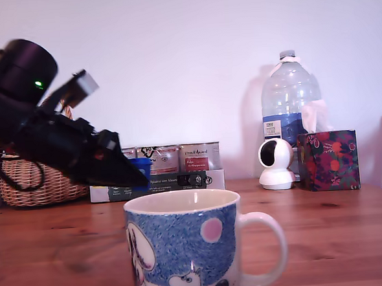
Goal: Pick up the coffee capsules from the table one by one and drop them inside the nearest coffee cup
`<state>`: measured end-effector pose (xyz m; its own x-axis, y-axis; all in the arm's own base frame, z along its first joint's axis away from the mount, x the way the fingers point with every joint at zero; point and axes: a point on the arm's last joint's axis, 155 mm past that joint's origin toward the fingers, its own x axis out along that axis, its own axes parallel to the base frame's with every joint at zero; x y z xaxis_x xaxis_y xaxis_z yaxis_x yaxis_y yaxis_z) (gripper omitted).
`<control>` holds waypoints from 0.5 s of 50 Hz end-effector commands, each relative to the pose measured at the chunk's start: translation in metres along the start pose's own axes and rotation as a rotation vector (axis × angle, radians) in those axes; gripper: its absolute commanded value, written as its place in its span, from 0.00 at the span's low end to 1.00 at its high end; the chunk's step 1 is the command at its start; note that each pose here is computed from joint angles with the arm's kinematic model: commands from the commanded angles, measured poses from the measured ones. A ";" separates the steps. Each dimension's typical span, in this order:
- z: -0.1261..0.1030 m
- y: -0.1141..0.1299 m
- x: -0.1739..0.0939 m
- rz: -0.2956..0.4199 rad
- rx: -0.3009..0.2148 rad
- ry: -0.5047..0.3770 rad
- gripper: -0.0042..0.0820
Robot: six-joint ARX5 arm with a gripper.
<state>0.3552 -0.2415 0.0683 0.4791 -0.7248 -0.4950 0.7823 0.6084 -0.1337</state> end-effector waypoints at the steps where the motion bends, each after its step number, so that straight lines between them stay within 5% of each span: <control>1: -0.012 -0.006 -0.006 -0.005 0.005 0.011 0.22; 25: -0.018 -0.035 -0.050 -0.006 -0.044 -0.048 0.22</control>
<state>0.3056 -0.2221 0.0848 0.4998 -0.7371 -0.4547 0.7712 0.6177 -0.1537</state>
